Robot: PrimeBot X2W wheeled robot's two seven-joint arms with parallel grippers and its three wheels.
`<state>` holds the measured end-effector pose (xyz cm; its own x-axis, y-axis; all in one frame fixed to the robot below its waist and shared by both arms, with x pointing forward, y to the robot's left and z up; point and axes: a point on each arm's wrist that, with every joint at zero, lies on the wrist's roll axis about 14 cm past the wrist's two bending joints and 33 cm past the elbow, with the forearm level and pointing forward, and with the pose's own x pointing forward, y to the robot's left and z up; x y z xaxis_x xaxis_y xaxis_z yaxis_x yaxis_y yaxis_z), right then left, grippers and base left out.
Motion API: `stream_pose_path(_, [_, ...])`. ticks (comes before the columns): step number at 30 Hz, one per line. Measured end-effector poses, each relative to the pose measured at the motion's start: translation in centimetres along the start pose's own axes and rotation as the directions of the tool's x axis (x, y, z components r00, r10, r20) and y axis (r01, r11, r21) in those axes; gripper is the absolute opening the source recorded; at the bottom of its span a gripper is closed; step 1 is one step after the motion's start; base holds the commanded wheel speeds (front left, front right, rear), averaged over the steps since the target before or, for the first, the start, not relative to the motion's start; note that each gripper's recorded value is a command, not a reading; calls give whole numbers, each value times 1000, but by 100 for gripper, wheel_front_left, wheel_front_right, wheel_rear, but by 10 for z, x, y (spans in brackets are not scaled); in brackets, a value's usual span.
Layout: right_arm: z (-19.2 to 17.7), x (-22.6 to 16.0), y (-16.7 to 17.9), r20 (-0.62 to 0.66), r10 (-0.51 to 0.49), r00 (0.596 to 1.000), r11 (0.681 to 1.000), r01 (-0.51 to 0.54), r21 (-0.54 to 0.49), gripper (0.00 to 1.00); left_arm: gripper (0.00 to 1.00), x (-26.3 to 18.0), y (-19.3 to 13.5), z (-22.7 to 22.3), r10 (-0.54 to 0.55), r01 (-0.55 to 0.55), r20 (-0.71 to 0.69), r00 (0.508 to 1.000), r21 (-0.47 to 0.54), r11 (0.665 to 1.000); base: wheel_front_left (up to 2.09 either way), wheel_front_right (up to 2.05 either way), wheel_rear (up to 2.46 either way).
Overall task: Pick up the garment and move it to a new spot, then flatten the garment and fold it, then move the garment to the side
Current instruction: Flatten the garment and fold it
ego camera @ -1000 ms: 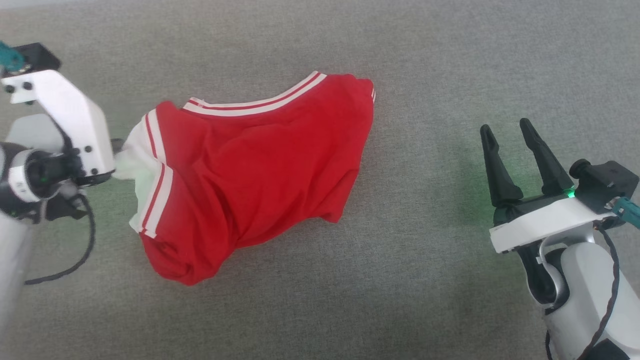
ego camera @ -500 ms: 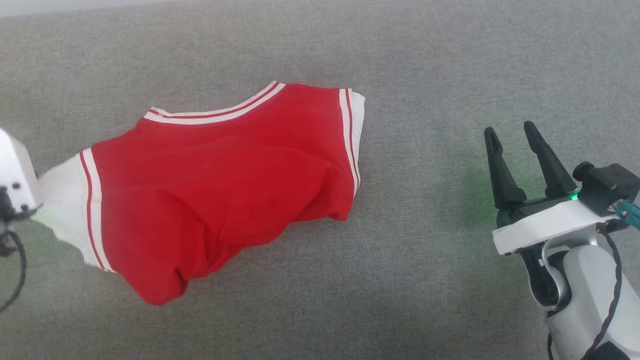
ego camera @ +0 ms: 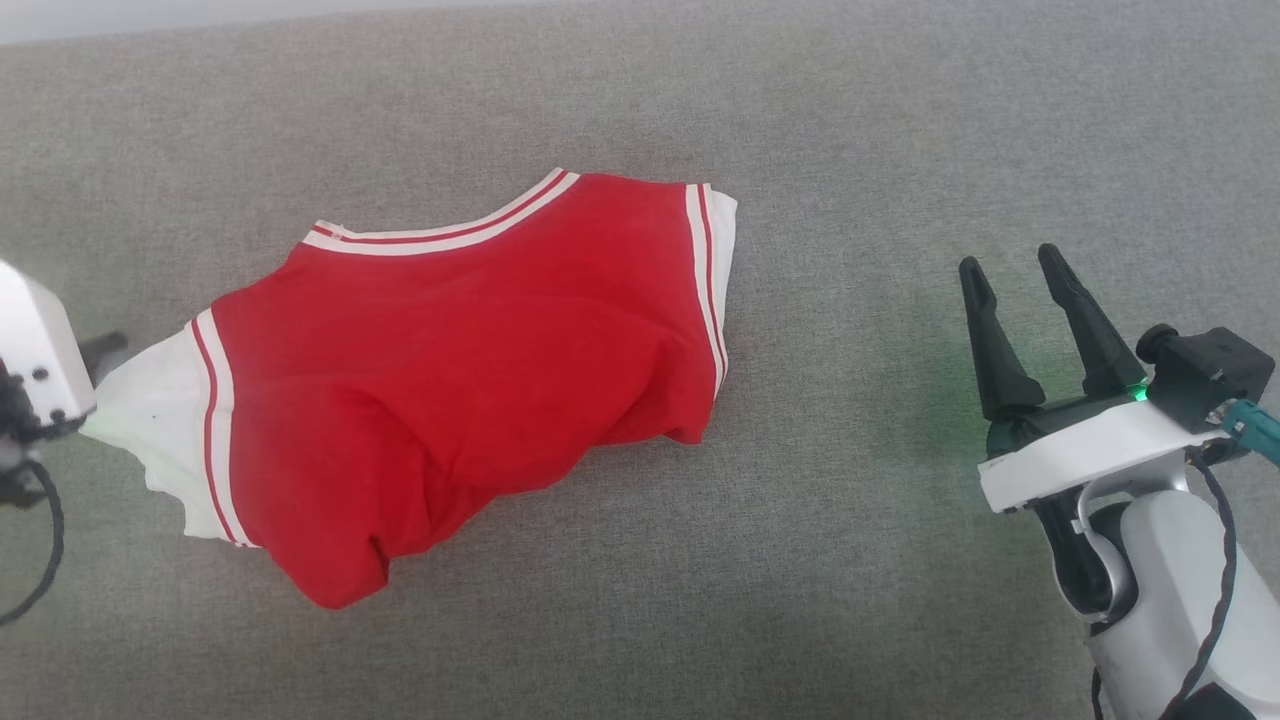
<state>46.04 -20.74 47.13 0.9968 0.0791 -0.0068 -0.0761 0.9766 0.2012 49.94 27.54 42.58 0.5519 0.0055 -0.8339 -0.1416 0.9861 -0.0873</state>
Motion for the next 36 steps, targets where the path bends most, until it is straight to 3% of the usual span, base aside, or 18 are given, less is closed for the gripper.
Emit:
stream_pose_path(7, [1,-1,1,2,5,1000,1000,-5,-3,100,100,-11,-19,8,-66,67,-28,997,12,998,0,0,0])
stream_pose_path(13, [-1,-1,-1,-4,2,1000,1000,-2,-4,100,100,0,-13,-18,-4,9,-137,991,36,999,0,0,0])
stream_pose_path(21, [-4,-2,-4,-14,-3,1000,1000,3,-9,100,100,18,-19,-55,25,-32,-238,971,-23,999,0,0,0])
stream_pose_path(22, [-5,-2,-5,-15,-4,1000,1000,4,-10,100,37,20,-20,-57,18,-25,-242,970,-25,999,0,0,0])
stream_pose_path(23, [-5,-2,-6,-17,-6,1000,1000,6,-11,100,0,22,-20,-57,16,-25,-240,971,-36,999,0,0,0])
stream_pose_path(26, [-5,-2,-7,-16,-8,1000,1000,8,-13,100,0,23,-14,-56,31,-39,-224,974,-35,999,0,0,0])
stream_pose_path(31, [-4,0,-6,-14,1,1000,1000,-1,-22,100,0,13,23,-47,148,-153,-177,973,-11,988,0,0,0])
stream_pose_path(35, [-6,5,7,-18,41,999,999,-41,-18,100,0,8,22,-47,125,-130,-145,982,-22,991,0,0,0])
stream_pose_path(36, [-6,6,10,-22,53,998,998,-53,-17,100,31,7,21,-45,113,-117,-123,986,-27,993,0,0,0])
